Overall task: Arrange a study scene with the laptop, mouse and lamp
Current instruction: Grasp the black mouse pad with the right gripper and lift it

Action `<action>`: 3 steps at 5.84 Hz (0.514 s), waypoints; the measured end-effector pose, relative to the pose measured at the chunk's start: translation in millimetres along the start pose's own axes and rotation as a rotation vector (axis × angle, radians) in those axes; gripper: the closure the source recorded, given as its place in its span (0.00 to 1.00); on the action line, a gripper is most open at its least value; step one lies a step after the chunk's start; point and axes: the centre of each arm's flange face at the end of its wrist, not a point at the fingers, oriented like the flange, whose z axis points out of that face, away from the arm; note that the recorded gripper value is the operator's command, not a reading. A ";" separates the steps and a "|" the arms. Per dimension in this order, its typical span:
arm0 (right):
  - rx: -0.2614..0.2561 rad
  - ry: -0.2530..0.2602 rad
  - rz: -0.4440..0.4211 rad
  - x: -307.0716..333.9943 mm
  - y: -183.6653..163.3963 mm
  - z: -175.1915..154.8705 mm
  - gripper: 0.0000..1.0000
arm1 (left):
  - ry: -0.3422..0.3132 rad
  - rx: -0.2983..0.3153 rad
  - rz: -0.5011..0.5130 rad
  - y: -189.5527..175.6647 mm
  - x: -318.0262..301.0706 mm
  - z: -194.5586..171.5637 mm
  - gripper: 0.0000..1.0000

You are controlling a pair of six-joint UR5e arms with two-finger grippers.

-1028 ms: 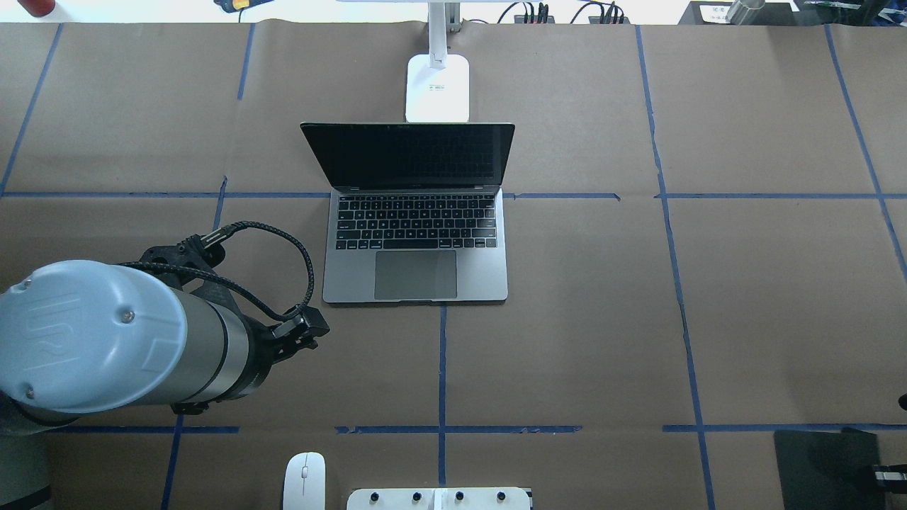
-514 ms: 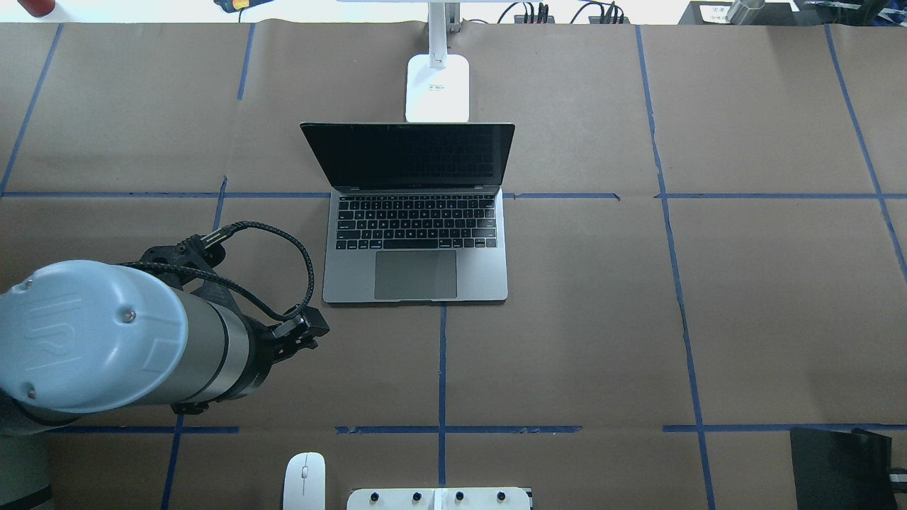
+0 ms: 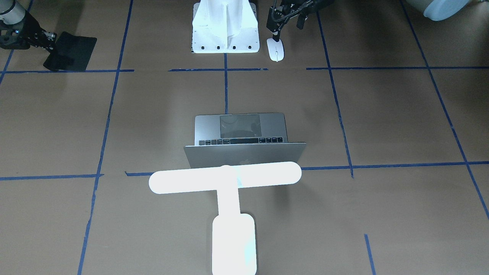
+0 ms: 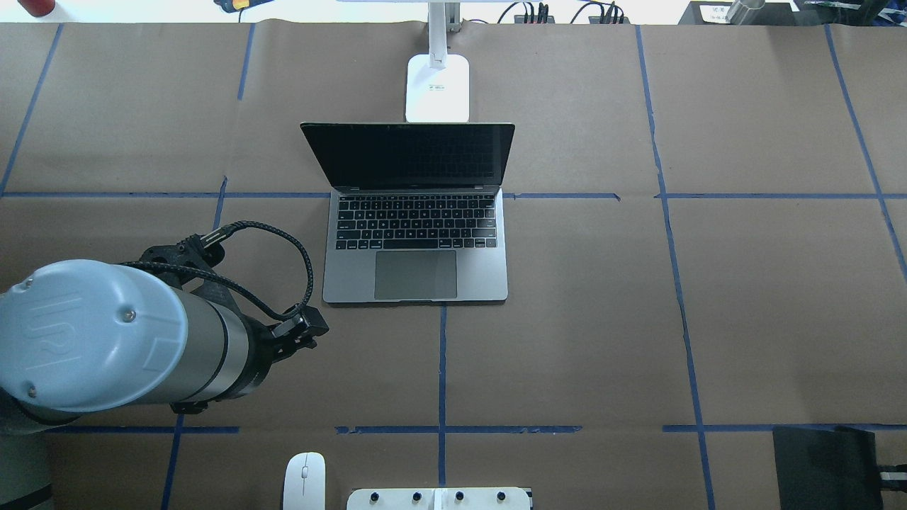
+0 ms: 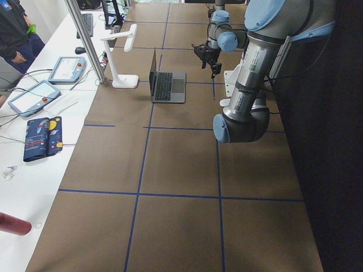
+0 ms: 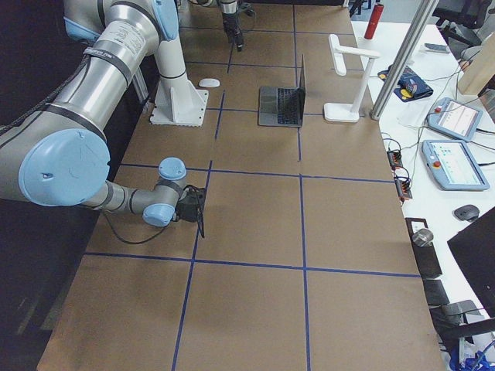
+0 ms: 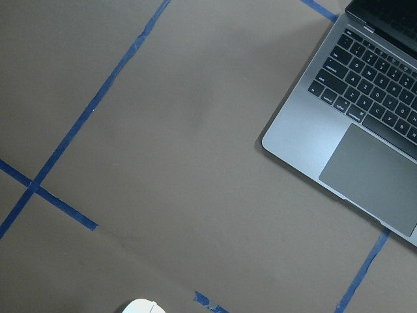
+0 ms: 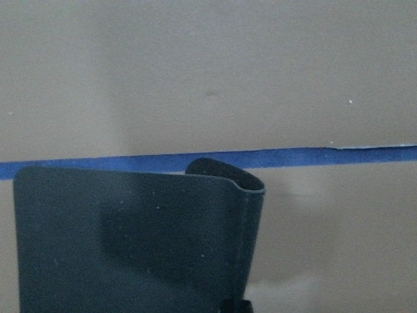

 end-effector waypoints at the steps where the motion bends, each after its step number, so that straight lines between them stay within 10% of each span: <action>1: 0.005 -0.030 -0.005 -13.5 -0.3 -5.9 1.00 | -0.001 0.000 0.000 0.1 -0.2 0.3 0.00; 3: 0.041 -0.115 -0.006 -52.0 -12.6 -7.3 1.00 | -0.001 0.000 0.000 0.2 -0.2 0.3 0.00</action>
